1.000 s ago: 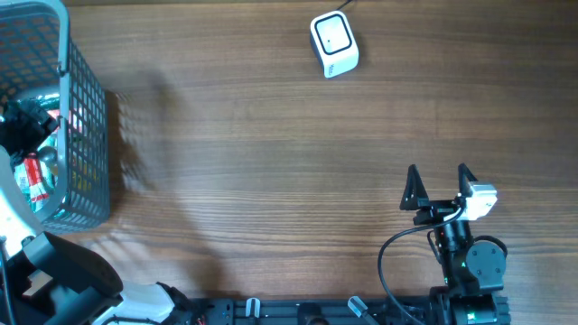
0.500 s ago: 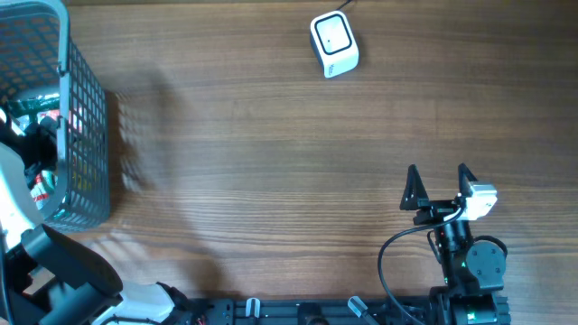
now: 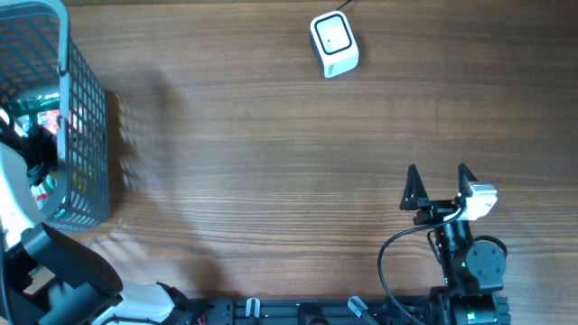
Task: Scan the item barcode
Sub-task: 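Reach the left gripper into the basket and grasp the yellow bottle, then lift the yellow bottle out and set it near the scanner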
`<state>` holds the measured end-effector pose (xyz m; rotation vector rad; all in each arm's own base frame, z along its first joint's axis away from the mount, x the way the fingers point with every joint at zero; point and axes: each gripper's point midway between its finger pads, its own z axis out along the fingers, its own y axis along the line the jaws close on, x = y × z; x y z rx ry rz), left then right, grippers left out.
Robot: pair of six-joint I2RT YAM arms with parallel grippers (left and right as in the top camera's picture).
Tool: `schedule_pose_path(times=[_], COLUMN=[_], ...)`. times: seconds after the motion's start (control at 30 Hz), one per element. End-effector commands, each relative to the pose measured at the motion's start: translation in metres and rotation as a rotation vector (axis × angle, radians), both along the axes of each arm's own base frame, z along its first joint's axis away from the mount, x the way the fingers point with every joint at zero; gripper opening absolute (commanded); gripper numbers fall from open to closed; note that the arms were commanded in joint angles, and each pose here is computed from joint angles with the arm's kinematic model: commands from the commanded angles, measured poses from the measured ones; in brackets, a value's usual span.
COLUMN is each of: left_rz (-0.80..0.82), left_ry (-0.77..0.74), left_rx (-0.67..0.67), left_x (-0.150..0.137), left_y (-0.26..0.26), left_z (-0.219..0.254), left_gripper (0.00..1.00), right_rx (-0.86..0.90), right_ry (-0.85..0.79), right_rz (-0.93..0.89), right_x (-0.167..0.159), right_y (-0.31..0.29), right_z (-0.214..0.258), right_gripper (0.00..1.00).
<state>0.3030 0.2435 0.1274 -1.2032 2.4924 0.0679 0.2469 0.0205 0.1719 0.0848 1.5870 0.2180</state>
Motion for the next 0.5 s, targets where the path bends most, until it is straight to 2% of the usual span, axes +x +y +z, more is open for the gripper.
schedule_pose_path(times=[0.0, 0.03, 0.1, 0.47], left_rz=[-0.004, -0.004, -0.003, 0.024], left_ry=[0.005, 0.005, 0.007, 0.017], left_rx=[-0.024, -0.024, -0.027, -0.048], left_x=[-0.0004, -0.0004, -0.0011, -0.0046], left_y=[-0.0028, -0.0028, -0.0033, -0.0062], left_z=[-0.0073, -0.0073, -0.0076, -0.0092], left_gripper=[0.4, 0.4, 0.52, 0.53], right_rx=[-0.007, -0.007, -0.007, -0.007], right_ry=[-0.007, -0.007, -0.007, -0.007], right_rz=[0.01, 0.01, 0.009, 0.01], right_x=[-0.0002, -0.0002, -0.0002, -0.0002], right_y=[0.0013, 0.0013, 0.0013, 0.0013], right_z=[0.0012, 0.0012, 0.0012, 0.0012], right_gripper=[1.0, 1.0, 1.0, 1.0])
